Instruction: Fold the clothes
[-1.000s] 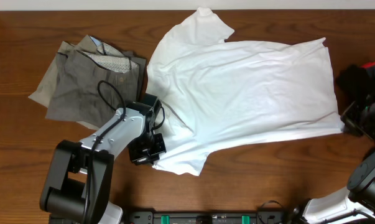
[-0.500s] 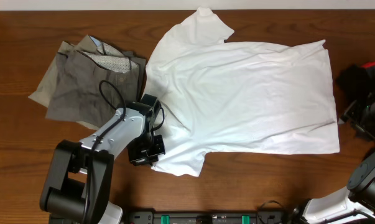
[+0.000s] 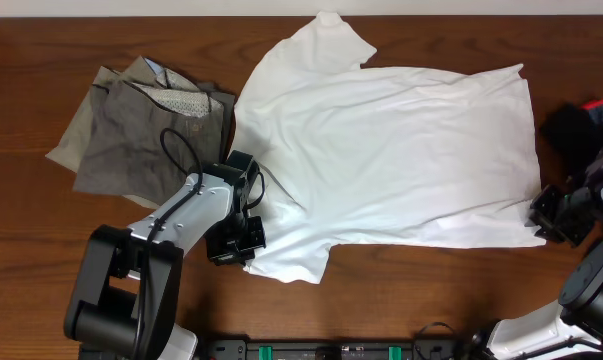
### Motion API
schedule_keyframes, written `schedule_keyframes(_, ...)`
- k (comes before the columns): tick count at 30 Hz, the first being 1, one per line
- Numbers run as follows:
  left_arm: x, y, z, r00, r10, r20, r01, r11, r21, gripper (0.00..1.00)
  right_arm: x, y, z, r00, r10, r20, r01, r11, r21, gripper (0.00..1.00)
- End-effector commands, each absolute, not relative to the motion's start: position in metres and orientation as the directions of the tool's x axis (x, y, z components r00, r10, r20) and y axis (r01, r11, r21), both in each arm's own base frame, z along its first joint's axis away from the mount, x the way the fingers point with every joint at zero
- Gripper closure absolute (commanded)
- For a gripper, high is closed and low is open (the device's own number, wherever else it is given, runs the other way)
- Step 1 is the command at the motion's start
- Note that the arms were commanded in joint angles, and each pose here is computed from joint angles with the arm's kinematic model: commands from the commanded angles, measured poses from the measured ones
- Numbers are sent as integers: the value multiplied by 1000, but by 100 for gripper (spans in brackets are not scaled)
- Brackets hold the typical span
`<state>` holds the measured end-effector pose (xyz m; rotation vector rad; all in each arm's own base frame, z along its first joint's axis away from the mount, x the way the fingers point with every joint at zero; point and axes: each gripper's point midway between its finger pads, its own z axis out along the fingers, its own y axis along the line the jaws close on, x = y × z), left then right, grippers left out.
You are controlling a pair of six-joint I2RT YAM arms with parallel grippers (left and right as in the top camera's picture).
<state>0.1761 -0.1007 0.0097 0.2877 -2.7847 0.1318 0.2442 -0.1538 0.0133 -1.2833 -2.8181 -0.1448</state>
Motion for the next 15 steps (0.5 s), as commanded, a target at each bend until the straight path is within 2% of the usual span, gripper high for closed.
schedule_keyframes(1, 178, -92, 11, -937, -163, 310, -182, 983, -35, 93, 232, -161, 0, -593, 804, 49, 805, 593, 15, 82)
schedule_keyframes(4, 179, -90, 10, -940, -157, 303, -172, 985, -23, 94, 222, -156, -21, -570, 821, 36, 821, 571, 7, 87)
schedule_keyframes(7, 176, -88, 11, -937, -153, 315, -167, 986, -17, 94, 189, -165, -28, -544, 839, 37, 826, 542, -152, 98)
schedule_keyframes(10, 173, -87, 12, -935, -141, 325, -153, 988, -13, 94, 173, -175, -18, -505, 862, 41, 831, 499, -245, 99)
schedule_keyframes(15, 171, -87, 13, -936, -123, 330, -136, 991, -16, 94, 181, -187, 10, -477, 877, 59, 849, 477, -228, 99)
